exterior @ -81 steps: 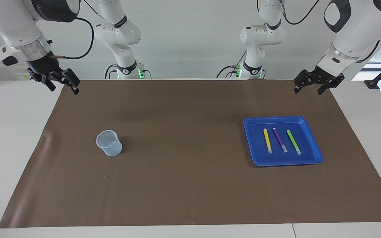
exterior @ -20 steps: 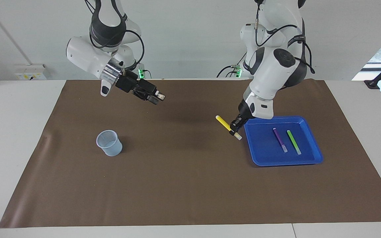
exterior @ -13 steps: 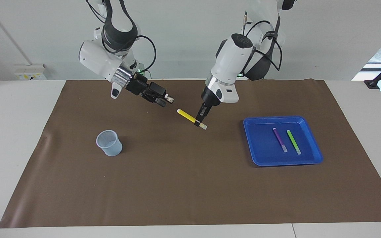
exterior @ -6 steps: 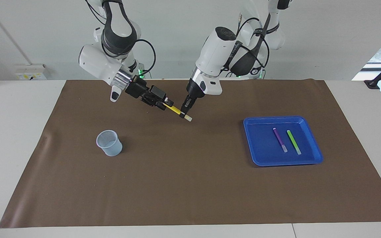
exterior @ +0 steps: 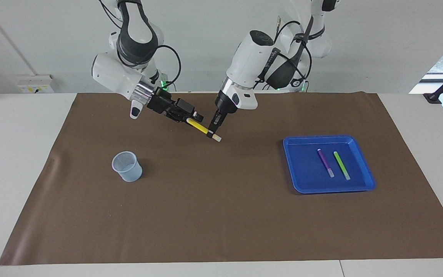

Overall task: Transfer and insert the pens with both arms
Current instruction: 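Lift the yellow pen with the left gripper while the right gripper approaches, then grasp the yellow pen with the right gripper while the left gripper releases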

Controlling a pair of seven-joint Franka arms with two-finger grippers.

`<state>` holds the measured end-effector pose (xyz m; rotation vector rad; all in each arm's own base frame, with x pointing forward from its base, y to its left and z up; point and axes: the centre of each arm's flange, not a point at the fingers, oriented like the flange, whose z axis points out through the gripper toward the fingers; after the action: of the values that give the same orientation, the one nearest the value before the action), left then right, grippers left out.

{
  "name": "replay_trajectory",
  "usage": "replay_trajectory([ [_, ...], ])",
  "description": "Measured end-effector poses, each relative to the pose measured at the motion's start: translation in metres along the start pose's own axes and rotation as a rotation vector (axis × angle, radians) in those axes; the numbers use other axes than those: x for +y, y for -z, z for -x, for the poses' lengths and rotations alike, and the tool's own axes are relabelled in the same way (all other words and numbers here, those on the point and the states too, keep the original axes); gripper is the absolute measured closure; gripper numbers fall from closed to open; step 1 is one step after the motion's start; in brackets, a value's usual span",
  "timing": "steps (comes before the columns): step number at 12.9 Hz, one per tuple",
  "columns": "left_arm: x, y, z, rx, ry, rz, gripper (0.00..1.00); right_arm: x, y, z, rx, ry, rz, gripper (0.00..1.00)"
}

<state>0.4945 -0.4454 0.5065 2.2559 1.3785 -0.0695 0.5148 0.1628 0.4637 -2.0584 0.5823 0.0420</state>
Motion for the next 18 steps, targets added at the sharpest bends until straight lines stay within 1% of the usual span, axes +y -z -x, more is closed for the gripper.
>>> replay_trajectory([
  [1,0.0000,-0.0003,-0.0001,0.000,0.002,0.001,0.83,0.0009,0.0017,-0.0014,0.000,-0.002,-0.001,0.31],
  [5,-0.0004,-0.0010,-0.0003,0.000,0.003,-0.001,0.83,0.0045,0.0095,-0.0077,0.007,-0.006,-0.003,0.34],
  [7,-0.0011,-0.0025,-0.0008,0.001,0.003,-0.004,0.83,0.0048,0.0097,-0.0077,0.002,-0.007,-0.003,0.41],
  [11,-0.0012,-0.0029,-0.0008,0.001,0.003,-0.004,0.83,0.0047,0.0094,-0.0074,0.000,-0.006,-0.003,0.42],
  [12,-0.0015,-0.0035,-0.0010,0.002,0.004,-0.005,0.83,0.0047,0.0094,-0.0073,0.000,-0.006,-0.003,0.47],
  [13,-0.0017,-0.0041,-0.0014,0.002,0.004,-0.006,0.83,0.0050,0.0094,-0.0074,0.000,-0.005,-0.002,0.48],
  [14,-0.0008,-0.0034,-0.0026,0.003,0.006,-0.003,0.83,0.0072,0.0092,-0.0078,0.001,-0.004,0.004,0.59],
  [15,0.0001,-0.0025,-0.0035,0.004,0.007,0.002,0.83,0.0100,0.0092,-0.0085,0.001,-0.005,0.008,0.72],
  [16,-0.0007,-0.0050,-0.0038,0.001,0.015,-0.001,0.83,0.0081,0.0097,-0.0072,-0.004,-0.002,0.003,0.78],
  [18,-0.0007,-0.0053,-0.0038,0.000,0.016,-0.001,0.83,0.0082,0.0099,-0.0072,-0.004,-0.001,0.003,0.78],
])
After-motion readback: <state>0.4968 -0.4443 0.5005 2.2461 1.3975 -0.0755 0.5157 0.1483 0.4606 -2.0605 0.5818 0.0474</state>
